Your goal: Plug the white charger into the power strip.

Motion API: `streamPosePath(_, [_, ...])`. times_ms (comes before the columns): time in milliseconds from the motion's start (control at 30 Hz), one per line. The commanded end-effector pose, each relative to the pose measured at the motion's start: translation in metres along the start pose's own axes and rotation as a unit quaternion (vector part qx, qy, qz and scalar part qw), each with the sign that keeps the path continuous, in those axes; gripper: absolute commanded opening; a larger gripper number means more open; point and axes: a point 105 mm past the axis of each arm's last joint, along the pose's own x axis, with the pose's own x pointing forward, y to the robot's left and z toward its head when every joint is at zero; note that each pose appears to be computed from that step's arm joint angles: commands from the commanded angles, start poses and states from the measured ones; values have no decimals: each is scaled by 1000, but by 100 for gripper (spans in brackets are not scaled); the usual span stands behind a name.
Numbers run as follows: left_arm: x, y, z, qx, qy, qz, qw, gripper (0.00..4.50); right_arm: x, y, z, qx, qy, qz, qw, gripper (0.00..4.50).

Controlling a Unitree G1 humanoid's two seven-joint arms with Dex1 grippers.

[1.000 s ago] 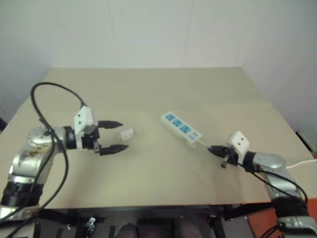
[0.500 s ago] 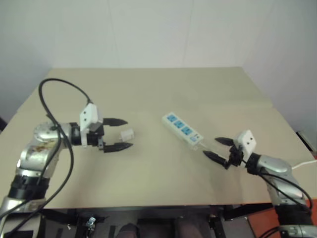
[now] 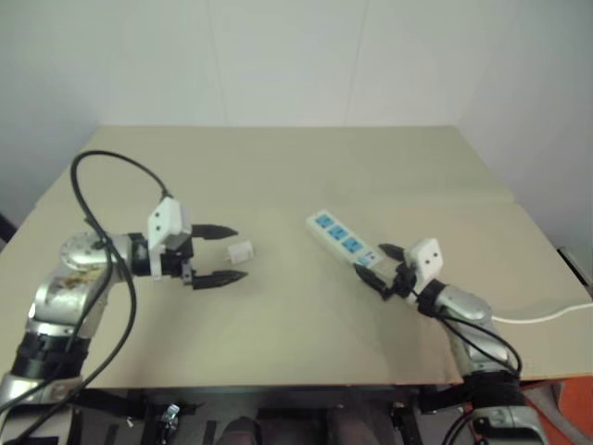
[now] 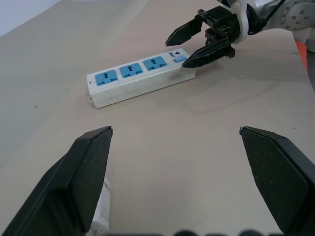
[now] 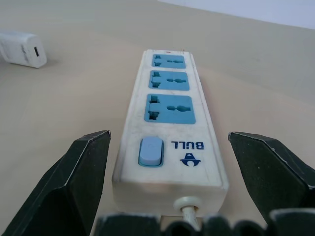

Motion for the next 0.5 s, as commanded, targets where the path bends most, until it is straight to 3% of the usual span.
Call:
streamPosePath(33, [-7,1,11,25,-5,13,1000,450,7,-2,10,-6,-21,-3,1000,448])
streamPosePath(500, [-8,-1,9,20,-2,22,1000,450,10,4,-9,17,-2,-6,1000,448])
